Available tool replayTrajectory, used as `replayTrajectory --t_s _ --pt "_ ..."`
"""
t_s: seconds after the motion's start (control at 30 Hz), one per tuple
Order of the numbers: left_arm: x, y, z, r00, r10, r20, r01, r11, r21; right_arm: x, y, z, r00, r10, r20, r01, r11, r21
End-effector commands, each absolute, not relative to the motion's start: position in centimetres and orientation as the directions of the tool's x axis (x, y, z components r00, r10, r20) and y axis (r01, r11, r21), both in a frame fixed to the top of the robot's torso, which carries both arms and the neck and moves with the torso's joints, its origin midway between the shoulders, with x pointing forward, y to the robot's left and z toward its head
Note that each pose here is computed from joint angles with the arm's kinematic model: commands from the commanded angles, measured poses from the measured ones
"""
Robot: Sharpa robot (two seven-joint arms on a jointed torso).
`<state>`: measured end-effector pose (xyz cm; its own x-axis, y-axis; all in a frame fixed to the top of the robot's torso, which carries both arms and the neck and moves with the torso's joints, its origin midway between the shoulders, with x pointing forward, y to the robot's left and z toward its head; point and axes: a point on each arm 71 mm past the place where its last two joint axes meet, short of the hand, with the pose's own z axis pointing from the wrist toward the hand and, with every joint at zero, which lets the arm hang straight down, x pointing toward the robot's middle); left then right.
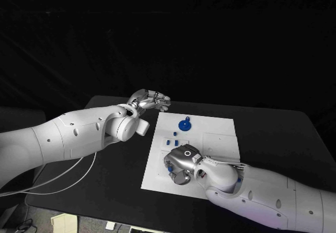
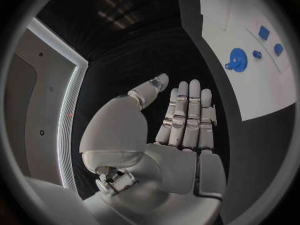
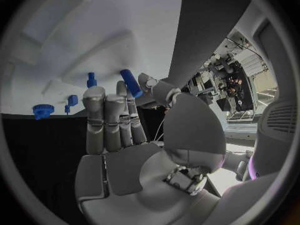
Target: Assemble the parts on the task board
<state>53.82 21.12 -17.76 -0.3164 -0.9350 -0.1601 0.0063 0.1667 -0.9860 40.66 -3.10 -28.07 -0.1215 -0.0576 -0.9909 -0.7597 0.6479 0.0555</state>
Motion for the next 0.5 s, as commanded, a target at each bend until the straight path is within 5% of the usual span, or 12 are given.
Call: replayTrajectory --t_s 0.03,0.5 --pt "53.79 20.92 -17.66 -0.33 -0.932 -0.151 0.011 0.156 -0.988 40.46 -3.02 -28.3 -0.146 -0.061 -0.987 -0.767 0.637 0.074" --pt "53.79 20.93 -17.67 -0.331 -0.932 -0.151 0.009 0.157 -0.988 40.69 -3.37 -27.77 -0.112 0.019 -0.994 -0.755 0.649 0.098"
